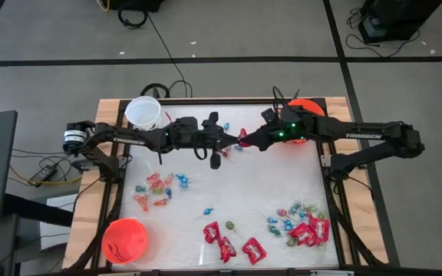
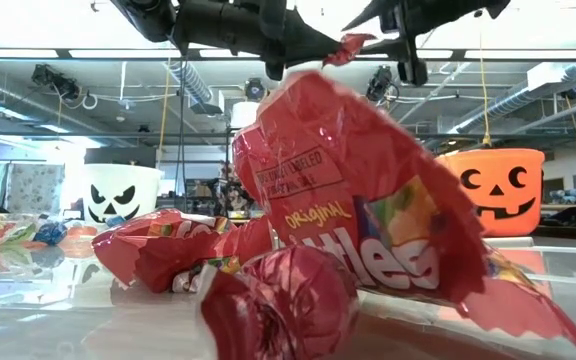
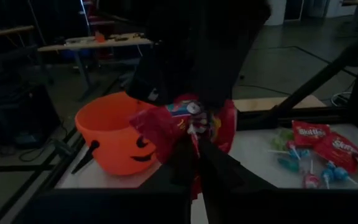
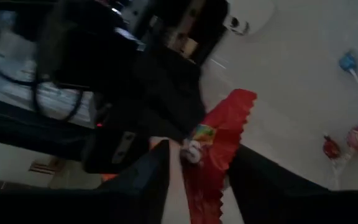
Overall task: Sort candy by brand, put in halloween buckets
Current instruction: Put the red candy into the top orange bucket
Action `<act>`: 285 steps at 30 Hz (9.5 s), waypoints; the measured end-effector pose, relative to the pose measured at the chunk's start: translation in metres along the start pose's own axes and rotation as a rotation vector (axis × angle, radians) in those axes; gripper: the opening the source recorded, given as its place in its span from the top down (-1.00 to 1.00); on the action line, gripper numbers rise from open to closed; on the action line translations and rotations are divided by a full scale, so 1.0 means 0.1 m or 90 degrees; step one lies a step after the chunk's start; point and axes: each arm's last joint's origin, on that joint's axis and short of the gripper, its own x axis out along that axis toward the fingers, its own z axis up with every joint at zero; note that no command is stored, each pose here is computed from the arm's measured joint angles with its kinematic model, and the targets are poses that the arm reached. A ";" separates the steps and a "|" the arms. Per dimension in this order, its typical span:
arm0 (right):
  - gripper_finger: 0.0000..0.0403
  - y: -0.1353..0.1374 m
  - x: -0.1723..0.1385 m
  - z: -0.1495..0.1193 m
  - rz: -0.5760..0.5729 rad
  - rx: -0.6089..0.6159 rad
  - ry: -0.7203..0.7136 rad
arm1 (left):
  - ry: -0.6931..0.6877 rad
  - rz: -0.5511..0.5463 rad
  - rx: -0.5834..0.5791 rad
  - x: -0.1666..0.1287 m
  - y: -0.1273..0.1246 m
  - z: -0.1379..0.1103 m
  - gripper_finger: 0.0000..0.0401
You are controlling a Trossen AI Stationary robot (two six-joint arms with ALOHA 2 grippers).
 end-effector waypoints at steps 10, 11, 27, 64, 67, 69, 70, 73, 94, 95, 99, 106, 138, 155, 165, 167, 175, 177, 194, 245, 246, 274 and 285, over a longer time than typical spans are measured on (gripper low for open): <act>0.85 -0.16 -0.13 0.09 -0.085 -0.005 -0.023 | 0.055 0.010 -0.127 -0.01 0.09 -0.09 0.55; 0.85 -0.20 -0.16 0.11 -0.105 -0.005 -0.031 | 0.072 0.010 -0.142 -0.01 0.10 -0.12 0.47; 0.89 -0.95 -0.85 0.39 -0.528 0.060 -0.102 | 0.270 -0.034 -0.221 -0.11 0.22 -0.42 0.06; 0.55 -1.99 -0.74 0.57 -0.696 0.165 0.140 | 0.310 0.021 -0.143 -0.16 0.36 -0.49 0.06; 0.38 -1.84 -0.85 0.58 -0.683 0.160 0.096 | 0.314 -0.020 -0.166 -0.17 0.33 -0.50 0.06; 0.26 -1.72 -0.94 0.58 -0.670 0.158 0.055 | 0.311 -0.057 -0.183 -0.17 0.32 -0.49 0.06; 0.21 -1.65 -0.98 0.57 -0.662 0.156 0.034 | 0.314 -0.077 -0.189 -0.17 0.31 -0.50 0.06; 0.07 -1.42 -1.10 0.52 -0.625 0.140 -0.025 | 0.342 -0.167 -0.182 -0.20 0.22 -0.53 0.07; 0.01 -0.23 -0.78 -0.23 -0.215 -0.034 0.103 | 0.353 -0.448 0.021 -0.31 -1.19 -0.48 0.24; 0.01 -0.21 -0.74 -0.27 -0.212 -0.043 0.118 | 0.352 -0.441 0.009 -0.30 -1.26 -0.48 0.24; 0.01 -0.11 -0.61 -0.43 -0.202 -0.085 0.164 | 0.364 -0.436 -0.001 -0.32 -1.65 -0.68 0.24; 0.01 0.03 -0.53 -0.64 -0.185 -0.128 0.186 | 0.414 -0.359 -0.048 -0.33 -2.07 -0.97 0.24; 0.01 0.32 -0.43 -1.14 -0.133 -0.129 0.228 | 0.310 -0.130 -0.148 -0.30 -1.94 -0.72 0.99; 0.01 0.67 0.17 -1.09 0.110 0.033 0.140 | -0.009 -0.061 -0.197 -0.29 -1.41 0.09 0.99; 0.30 0.63 0.22 -1.05 0.087 0.005 0.103 | -0.015 -0.061 -0.218 -0.28 -1.37 0.10 1.00; 0.48 0.62 0.23 -1.04 0.087 -0.002 0.102 | -0.015 -0.065 -0.219 -0.28 -1.37 0.10 0.99; 0.91 0.62 0.23 -1.03 0.090 -0.038 0.099 | -0.014 -0.070 -0.270 -0.28 -1.36 0.10 0.96; 0.91 0.61 0.23 -1.03 0.088 -0.041 0.096 | -0.015 -0.069 -0.282 -0.27 -1.35 0.10 0.89; 0.94 -0.10 0.01 -0.64 -0.287 -0.042 0.116 | 0.194 -0.049 -0.375 -0.36 -0.83 -0.04 0.19; 0.95 -1.86 -0.84 0.48 -0.741 0.267 0.111 | 0.343 0.011 -0.158 -0.74 0.26 -0.16 0.19; 0.92 -1.90 -0.81 0.48 -0.743 0.277 0.118 | 0.343 0.013 -0.159 -0.74 0.27 -0.16 0.19; -0.06 -1.58 -1.07 0.49 -0.667 0.304 -0.012 | 0.372 0.019 -0.104 -0.77 0.31 -0.20 0.19; -0.06 -0.76 -1.27 0.30 -0.363 0.092 -0.104 | 0.336 -0.104 -0.028 -0.70 -0.04 -0.13 0.19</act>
